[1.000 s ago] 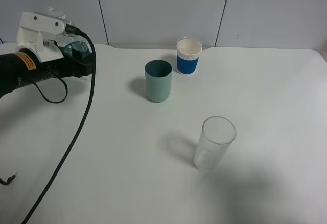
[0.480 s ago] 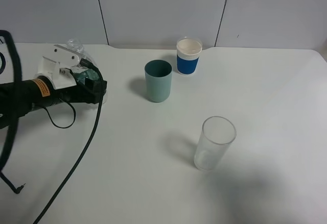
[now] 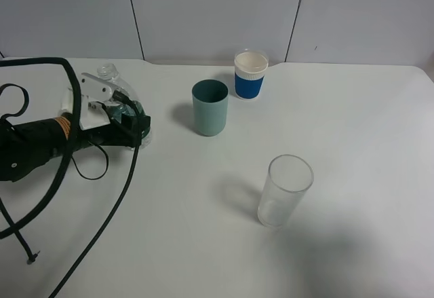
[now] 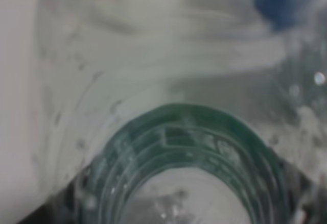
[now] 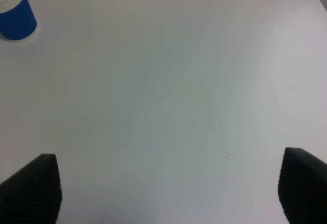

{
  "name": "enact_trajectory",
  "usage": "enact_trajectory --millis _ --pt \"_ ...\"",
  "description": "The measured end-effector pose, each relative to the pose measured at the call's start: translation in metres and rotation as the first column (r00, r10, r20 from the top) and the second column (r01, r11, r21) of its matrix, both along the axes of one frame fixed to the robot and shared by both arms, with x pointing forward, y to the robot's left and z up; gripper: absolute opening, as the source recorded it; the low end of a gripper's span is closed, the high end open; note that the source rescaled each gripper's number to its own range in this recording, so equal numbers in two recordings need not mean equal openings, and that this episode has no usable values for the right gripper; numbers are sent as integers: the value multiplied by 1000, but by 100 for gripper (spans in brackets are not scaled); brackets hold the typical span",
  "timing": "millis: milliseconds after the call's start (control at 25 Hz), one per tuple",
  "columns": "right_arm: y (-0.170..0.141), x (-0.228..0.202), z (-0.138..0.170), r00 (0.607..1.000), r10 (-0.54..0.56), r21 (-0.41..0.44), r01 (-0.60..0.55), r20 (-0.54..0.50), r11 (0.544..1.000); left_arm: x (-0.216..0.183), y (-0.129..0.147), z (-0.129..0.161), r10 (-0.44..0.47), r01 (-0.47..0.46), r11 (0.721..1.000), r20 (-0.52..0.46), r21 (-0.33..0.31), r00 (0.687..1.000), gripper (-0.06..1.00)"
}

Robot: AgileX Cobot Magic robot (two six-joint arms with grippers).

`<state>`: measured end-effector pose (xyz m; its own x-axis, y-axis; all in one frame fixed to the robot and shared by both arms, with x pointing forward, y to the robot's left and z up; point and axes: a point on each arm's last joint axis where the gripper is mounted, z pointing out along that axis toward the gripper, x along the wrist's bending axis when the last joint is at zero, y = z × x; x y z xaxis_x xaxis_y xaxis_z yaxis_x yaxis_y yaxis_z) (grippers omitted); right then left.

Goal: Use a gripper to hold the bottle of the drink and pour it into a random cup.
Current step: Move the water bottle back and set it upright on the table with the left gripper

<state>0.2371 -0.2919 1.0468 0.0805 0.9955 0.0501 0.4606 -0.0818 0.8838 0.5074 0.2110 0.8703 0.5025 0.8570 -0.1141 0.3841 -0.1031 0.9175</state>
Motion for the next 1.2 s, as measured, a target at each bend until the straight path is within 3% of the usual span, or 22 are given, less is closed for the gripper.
enact_trajectory --millis 320,640,960,1200 --pt "0 0 0 1000 0 0 0 0 1000 0 0 0 -24 23 999 33 44 999 0" --pt "0 0 0 1000 0 0 0 0 1000 -2 -3 0 -136 113 975 114 189 984 0" --pt "0 0 0 1000 0 0 0 0 1000 -2 -3 -1 -106 97 987 64 130 992 0" --pt "0 0 0 1000 0 0 0 0 1000 -3 -2 -3 -101 95 988 42 126 994 0"
